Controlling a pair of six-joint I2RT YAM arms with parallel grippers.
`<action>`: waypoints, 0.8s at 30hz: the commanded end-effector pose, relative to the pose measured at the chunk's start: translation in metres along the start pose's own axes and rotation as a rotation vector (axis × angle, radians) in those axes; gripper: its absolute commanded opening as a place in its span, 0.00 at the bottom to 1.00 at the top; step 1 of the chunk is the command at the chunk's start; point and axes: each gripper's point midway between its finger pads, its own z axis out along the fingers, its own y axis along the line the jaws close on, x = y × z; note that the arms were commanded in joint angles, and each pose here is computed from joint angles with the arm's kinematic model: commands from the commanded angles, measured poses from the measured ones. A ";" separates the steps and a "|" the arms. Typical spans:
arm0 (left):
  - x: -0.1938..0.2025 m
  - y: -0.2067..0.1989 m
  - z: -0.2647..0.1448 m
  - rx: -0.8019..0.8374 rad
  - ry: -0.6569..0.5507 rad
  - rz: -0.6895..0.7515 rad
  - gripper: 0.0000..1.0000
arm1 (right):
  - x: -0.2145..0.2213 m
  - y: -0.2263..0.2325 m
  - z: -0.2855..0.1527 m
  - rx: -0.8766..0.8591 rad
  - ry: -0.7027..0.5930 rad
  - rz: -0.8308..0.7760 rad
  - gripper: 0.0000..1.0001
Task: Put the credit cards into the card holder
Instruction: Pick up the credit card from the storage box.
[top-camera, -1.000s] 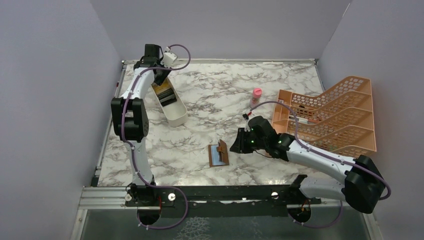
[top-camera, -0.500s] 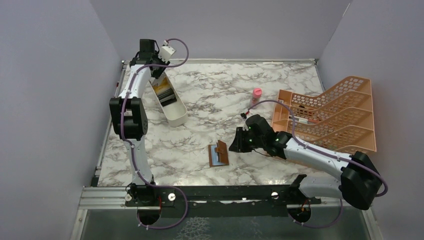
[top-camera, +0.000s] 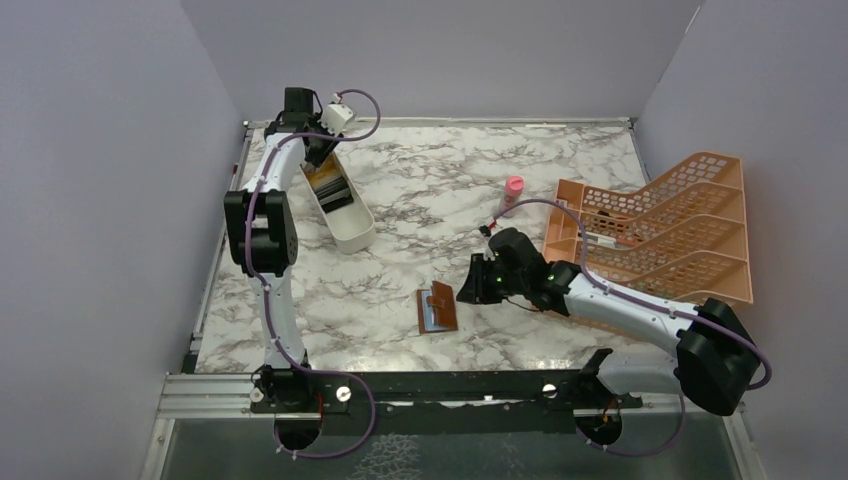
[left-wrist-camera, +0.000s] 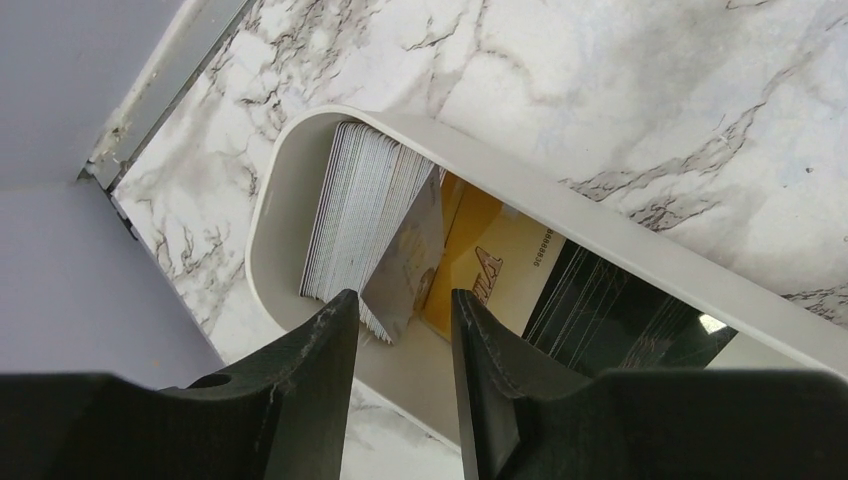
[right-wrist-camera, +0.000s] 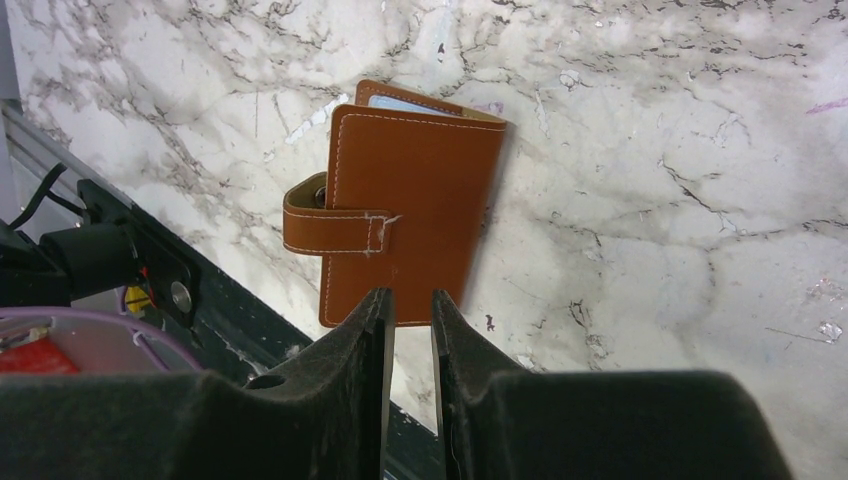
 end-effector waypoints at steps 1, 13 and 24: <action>-0.007 0.005 0.007 0.021 -0.045 0.010 0.41 | -0.013 0.011 -0.001 -0.021 -0.029 -0.022 0.25; -0.016 0.010 -0.002 0.005 -0.066 -0.009 0.00 | -0.012 0.010 0.001 -0.018 -0.027 -0.014 0.25; -0.067 0.018 -0.072 -0.037 -0.212 -0.314 0.00 | -0.011 0.019 -0.007 -0.054 -0.021 0.025 0.37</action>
